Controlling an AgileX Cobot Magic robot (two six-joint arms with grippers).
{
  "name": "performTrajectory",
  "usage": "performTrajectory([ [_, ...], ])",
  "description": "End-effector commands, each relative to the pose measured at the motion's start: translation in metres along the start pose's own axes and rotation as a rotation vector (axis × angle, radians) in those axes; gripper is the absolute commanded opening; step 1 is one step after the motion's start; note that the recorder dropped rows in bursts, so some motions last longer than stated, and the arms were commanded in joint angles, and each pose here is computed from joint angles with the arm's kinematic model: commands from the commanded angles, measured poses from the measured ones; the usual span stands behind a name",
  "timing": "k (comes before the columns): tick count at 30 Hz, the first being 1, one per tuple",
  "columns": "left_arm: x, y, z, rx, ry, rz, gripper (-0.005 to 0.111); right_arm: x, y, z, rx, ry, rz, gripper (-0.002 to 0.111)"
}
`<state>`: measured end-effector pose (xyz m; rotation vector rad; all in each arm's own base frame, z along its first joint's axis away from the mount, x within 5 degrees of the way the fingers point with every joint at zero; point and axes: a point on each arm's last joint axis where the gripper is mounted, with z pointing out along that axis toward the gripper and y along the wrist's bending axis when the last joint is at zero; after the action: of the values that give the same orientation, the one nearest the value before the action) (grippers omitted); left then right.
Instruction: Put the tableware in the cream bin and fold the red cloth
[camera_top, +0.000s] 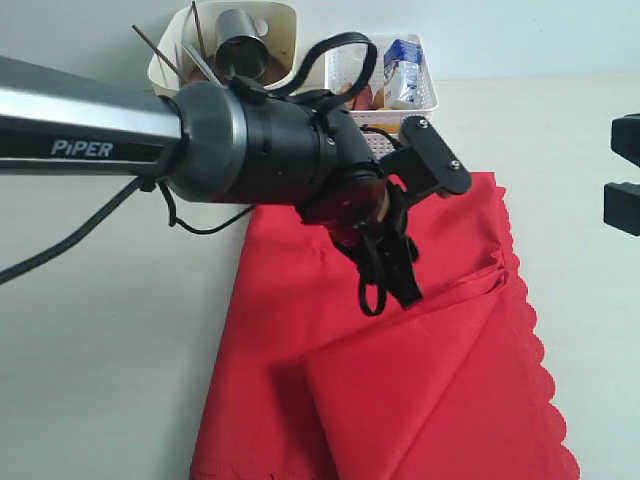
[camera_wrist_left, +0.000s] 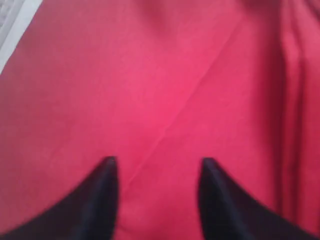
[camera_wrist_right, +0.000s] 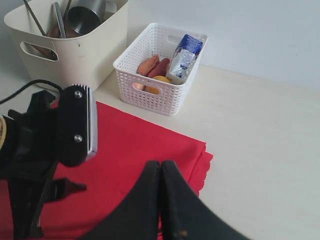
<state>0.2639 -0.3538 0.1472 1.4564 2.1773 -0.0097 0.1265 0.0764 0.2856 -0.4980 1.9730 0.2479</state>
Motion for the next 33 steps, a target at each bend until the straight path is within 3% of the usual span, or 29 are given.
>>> performTrajectory([
  [1, 0.014, 0.013, -0.009, -0.008, 0.035, -0.017, 0.002, 0.001, 0.0, 0.001, 0.003, 0.003, -0.008, 0.0],
  [6, 0.038, 0.009, -0.005, 0.023, 0.031, -0.04, 0.002, 0.001, 0.0, 0.001, 0.0, -0.002, -0.012, 0.0],
  [13, 0.053, -0.031, 0.006, 0.096, -0.024, 0.017, 0.002, 0.0, 0.0, 0.001, 0.0, -0.004, -0.015, 0.0],
  [17, 0.044, -0.058, 0.0, 0.13, -0.068, 0.076, 0.002, 0.0, 0.0, 0.001, -0.001, -0.006, -0.015, 0.0],
  [24, 0.009, -0.136, -0.029, 0.237, -0.304, 0.219, 0.002, -0.001, 0.001, 0.001, -0.007, -0.017, -0.019, 0.0],
  [27, -0.001, -0.161, -0.046, 0.241, -0.307, 0.327, 0.002, -0.001, 0.0, 0.001, 0.003, -0.024, -0.049, 0.0],
  [29, -0.002, -0.167, -0.056, 0.229, -0.273, 0.364, 0.002, -0.001, -0.001, 0.001, 0.01, -0.025, -0.059, 0.0],
  [33, -0.003, -0.16, -0.075, 0.205, -0.238, 0.359, 0.002, -0.001, -0.004, 0.001, 0.039, -0.019, -0.057, 0.0],
])
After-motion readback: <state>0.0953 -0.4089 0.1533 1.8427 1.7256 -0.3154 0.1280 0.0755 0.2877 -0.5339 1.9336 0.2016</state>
